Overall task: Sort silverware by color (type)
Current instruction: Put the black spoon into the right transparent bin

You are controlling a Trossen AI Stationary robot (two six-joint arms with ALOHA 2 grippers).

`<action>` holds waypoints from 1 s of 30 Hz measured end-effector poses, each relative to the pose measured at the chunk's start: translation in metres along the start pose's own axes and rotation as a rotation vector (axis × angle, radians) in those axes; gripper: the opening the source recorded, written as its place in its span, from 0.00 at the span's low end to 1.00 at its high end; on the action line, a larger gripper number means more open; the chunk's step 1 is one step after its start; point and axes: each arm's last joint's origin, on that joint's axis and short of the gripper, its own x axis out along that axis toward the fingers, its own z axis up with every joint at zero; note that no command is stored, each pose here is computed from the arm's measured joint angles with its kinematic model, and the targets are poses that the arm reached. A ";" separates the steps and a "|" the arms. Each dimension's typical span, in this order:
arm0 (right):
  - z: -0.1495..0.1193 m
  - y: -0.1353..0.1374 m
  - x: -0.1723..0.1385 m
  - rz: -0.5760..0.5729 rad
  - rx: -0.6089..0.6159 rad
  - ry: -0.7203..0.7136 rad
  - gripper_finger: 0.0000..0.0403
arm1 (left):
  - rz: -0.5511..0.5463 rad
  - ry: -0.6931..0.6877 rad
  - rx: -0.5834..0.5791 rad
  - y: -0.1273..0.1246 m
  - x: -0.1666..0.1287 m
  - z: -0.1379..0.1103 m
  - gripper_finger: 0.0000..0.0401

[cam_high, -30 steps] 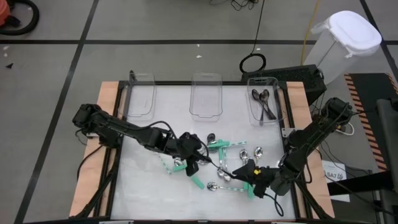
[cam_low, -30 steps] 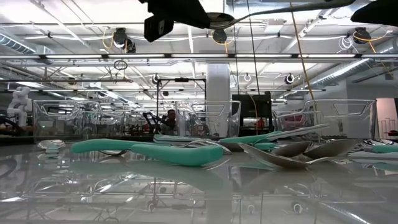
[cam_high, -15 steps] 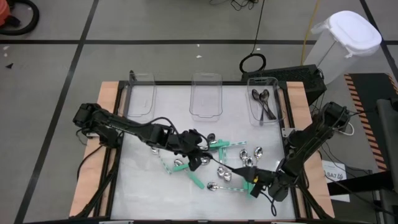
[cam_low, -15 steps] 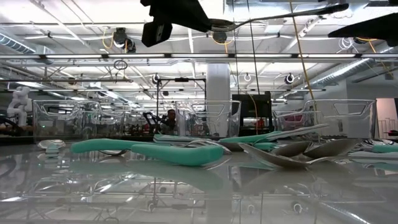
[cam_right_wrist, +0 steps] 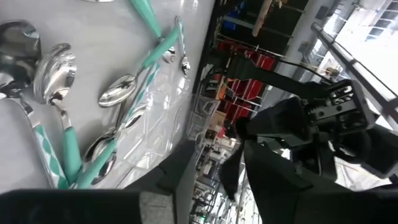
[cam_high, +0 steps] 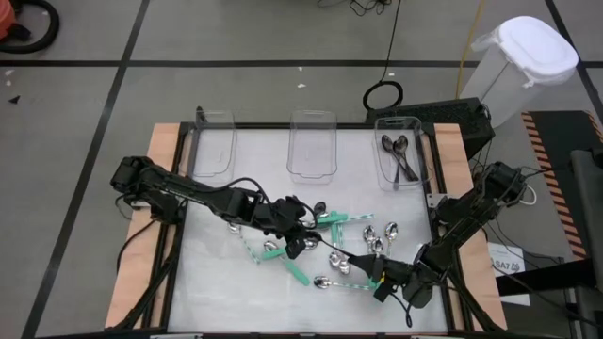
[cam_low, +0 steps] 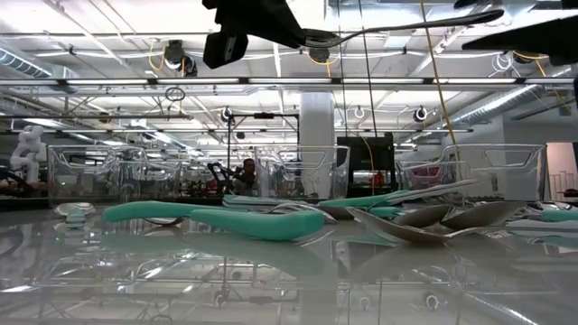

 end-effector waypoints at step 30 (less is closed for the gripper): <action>-0.001 -0.004 0.001 -0.026 0.001 0.028 0.19 | -0.028 0.045 -0.039 0.000 0.000 -0.002 0.02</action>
